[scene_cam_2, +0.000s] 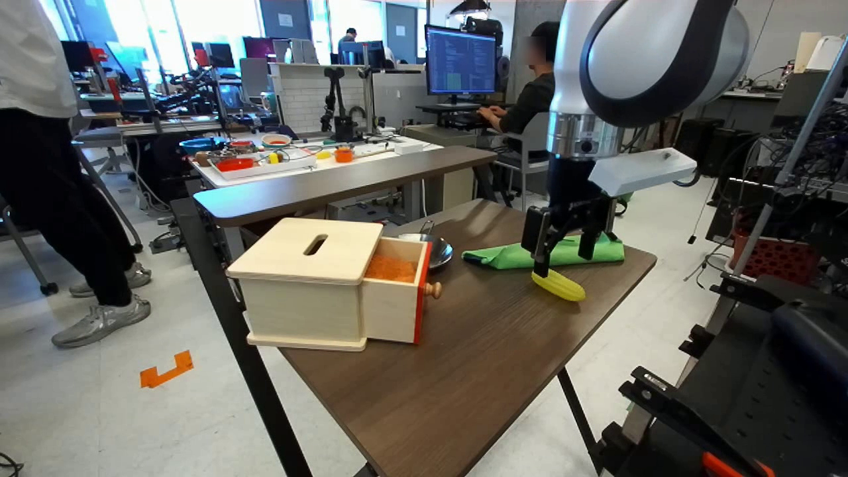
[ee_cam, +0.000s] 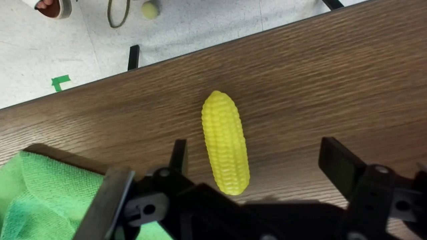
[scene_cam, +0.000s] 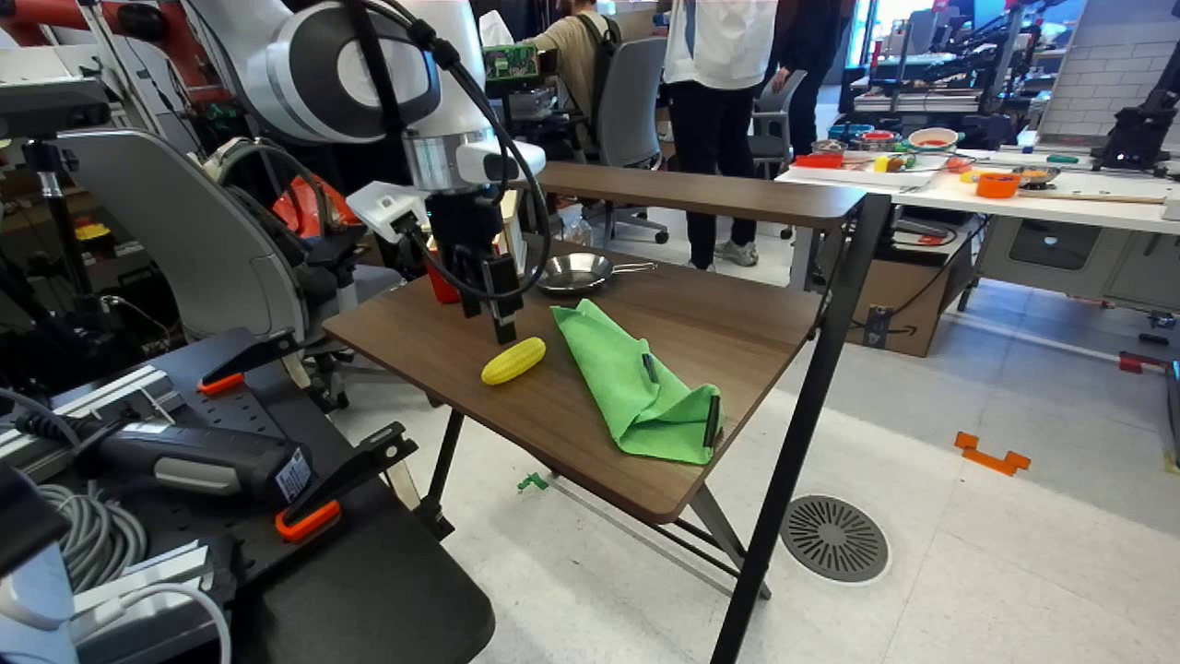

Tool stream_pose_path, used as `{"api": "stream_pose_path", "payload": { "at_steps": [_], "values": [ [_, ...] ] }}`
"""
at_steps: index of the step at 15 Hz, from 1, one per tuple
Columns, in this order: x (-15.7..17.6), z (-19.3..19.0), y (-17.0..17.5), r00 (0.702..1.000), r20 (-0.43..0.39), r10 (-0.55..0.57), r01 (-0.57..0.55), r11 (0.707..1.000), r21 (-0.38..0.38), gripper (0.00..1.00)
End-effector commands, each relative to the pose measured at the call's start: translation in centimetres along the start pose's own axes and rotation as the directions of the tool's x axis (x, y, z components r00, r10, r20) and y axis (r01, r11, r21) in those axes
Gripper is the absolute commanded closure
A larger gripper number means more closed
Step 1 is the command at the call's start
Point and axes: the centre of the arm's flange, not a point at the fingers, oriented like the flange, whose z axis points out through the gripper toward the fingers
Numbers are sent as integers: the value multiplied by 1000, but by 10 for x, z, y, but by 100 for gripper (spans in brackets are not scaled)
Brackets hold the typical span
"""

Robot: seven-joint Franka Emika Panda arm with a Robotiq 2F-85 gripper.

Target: Pick the cob and put it on the pan

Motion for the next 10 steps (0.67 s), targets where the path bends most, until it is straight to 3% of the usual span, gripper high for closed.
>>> {"api": "stream_pose_path", "payload": {
  "at_steps": [1,7,8,10],
  "values": [
    [15,20,4,1000,-18,3,-3,1000,-3,0],
    [20,36,5,1000,-13,9,-9,1000,-8,1],
    [21,38,5,1000,-15,9,-9,1000,-11,17],
    [23,40,6,1000,-14,10,-10,1000,-13,32]
  ]
}}
